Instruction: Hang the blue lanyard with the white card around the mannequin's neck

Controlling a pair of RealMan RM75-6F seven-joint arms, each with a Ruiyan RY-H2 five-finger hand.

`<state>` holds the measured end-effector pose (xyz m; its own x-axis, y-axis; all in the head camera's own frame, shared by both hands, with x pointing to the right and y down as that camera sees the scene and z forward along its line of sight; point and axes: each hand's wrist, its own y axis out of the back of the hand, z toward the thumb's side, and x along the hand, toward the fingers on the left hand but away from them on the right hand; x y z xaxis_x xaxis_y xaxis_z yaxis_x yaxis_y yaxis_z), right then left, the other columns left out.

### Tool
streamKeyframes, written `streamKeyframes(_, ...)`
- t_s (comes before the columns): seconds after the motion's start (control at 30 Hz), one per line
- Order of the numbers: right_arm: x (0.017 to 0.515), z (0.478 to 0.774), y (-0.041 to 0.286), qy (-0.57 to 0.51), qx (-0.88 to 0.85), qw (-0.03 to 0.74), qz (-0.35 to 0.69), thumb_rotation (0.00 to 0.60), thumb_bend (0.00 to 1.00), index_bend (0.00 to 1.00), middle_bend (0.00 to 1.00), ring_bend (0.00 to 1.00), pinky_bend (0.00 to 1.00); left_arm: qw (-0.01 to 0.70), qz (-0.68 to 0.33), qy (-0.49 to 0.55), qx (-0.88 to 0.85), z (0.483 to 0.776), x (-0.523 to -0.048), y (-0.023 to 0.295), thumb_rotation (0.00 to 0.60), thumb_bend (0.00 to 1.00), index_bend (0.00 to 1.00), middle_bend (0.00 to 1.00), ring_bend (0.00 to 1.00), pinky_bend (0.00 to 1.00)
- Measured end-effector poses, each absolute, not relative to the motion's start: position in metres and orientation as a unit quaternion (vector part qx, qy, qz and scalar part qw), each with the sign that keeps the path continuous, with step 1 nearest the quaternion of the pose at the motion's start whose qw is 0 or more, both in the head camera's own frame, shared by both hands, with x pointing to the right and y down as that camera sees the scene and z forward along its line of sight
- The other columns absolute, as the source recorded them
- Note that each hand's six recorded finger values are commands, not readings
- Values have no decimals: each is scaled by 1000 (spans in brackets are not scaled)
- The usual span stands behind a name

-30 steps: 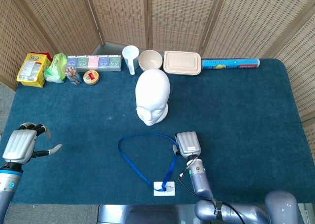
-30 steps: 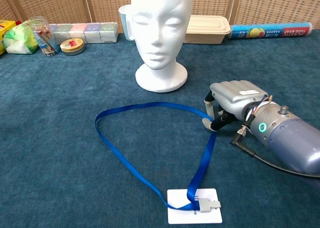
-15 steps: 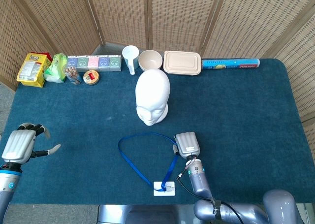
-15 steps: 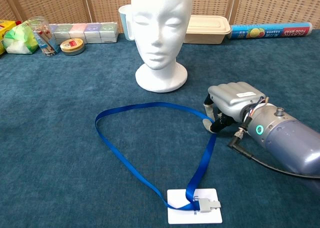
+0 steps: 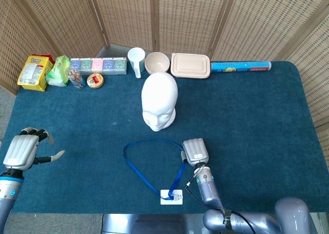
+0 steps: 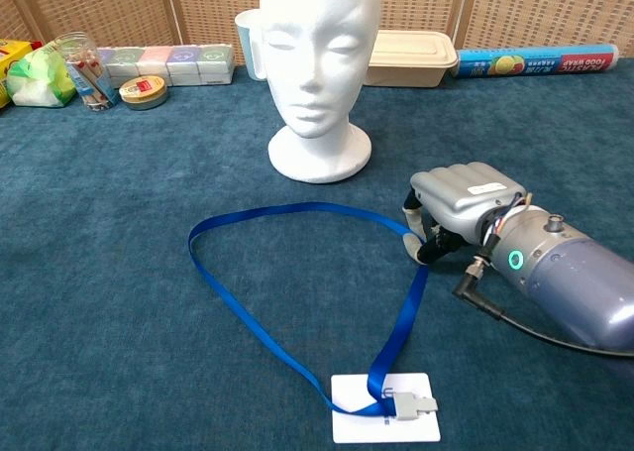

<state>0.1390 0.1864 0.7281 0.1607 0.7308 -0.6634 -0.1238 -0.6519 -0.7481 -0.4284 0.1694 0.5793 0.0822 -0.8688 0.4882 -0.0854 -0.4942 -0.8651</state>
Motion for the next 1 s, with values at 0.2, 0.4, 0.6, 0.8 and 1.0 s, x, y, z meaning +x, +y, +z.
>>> streamKeyframes(0.2,136,728,188,-212,-675,368,604,444,568,627,1000,1000,1000,353,-564,353,-658,581,-420,163,303,151,521,448,377,242)
streamKeyframes(0.4,136,727,188,-204,-672,378,603,445,571,638,1000,1000,1000,357,-559,348,-663,582,-414,160,301,151,521,448,377,242)
streamKeyframes(0.6,135,722,187,-208,-671,385,598,447,575,644,1000,1000,1000,359,-556,343,-667,586,-408,159,305,151,521,447,377,270)
streamKeyframes(0.8,134,716,186,-215,-674,386,592,449,576,646,1000,1000,1000,364,-552,329,-674,589,-397,157,303,151,522,482,456,425)
streamKeyframes(1.0,134,713,189,-216,-680,383,587,447,576,646,1000,1000,1000,377,-542,299,-689,597,-374,151,303,157,521,669,630,623)
